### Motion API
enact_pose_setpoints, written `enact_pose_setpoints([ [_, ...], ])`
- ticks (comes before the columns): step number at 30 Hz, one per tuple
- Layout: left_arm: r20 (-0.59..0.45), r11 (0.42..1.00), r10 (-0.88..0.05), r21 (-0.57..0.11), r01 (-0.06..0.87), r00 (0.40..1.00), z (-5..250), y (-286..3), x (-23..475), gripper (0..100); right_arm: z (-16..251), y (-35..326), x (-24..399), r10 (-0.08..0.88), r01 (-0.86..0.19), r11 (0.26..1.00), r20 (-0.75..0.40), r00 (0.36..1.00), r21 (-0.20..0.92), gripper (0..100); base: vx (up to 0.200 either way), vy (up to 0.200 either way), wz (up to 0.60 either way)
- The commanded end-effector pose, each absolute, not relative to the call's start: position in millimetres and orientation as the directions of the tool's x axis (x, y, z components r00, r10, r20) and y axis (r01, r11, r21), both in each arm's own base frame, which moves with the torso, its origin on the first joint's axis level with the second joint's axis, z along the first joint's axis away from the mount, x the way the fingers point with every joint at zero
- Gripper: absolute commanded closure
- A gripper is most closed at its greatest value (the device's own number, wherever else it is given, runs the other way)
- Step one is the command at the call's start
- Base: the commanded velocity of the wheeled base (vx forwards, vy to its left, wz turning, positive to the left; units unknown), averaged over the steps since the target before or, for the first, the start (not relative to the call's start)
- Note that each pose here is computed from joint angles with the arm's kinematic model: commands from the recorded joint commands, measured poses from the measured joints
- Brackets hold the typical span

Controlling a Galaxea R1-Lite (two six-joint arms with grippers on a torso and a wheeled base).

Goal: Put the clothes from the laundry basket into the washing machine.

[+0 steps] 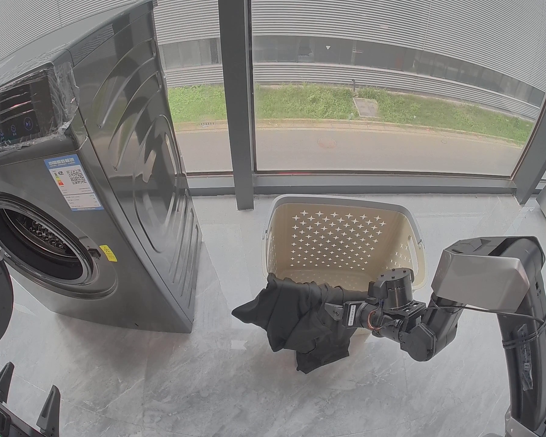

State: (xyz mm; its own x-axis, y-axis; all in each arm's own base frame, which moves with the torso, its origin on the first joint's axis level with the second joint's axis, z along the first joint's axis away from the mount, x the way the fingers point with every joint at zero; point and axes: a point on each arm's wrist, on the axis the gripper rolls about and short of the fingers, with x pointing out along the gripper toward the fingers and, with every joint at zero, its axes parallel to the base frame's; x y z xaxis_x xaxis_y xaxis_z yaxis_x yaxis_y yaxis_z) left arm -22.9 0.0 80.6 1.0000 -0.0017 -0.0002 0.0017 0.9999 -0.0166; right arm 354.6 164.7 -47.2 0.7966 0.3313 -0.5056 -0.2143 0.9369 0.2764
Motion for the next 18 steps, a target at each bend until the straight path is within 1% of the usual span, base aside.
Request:
enact_pose_setpoints([
  [1, 0.002, 1.000, -0.002, -0.017, 0.002, 1.000, 76.2, 0.0, -23.0, 0, -45.5, 166.7, 358.7, 0.336, -0.219, 0.934, -0.489, 0.805, 0.281, 0, 0.000, 0.000, 0.00],
  [7, 0.002, 1.000, -0.002, -0.017, 0.002, 1.000, 76.2, 0.0, -23.0, 0, -44.2, 168.5, 361.1, 0.337, -0.223, 0.934, -0.480, 0.809, 0.281, 0, 0.000, 0.000, 0.00],
  [17, 0.002, 1.000, -0.002, -0.017, 0.002, 1.000, 76.2, 0.0, -23.0, 0, -51.2, 169.4, 363.1, 0.337, -0.221, 0.934, -0.490, 0.804, 0.279, 0, 0.000, 0.000, 0.00],
  [18, 0.002, 1.000, -0.002, -0.017, 0.002, 1.000, 76.2, 0.0, -23.0, 0, -51.5, 169.3, 362.8, 0.335, -0.220, 0.935, -0.491, 0.804, 0.277, 100, 0.000, 0.000, 0.00],
])
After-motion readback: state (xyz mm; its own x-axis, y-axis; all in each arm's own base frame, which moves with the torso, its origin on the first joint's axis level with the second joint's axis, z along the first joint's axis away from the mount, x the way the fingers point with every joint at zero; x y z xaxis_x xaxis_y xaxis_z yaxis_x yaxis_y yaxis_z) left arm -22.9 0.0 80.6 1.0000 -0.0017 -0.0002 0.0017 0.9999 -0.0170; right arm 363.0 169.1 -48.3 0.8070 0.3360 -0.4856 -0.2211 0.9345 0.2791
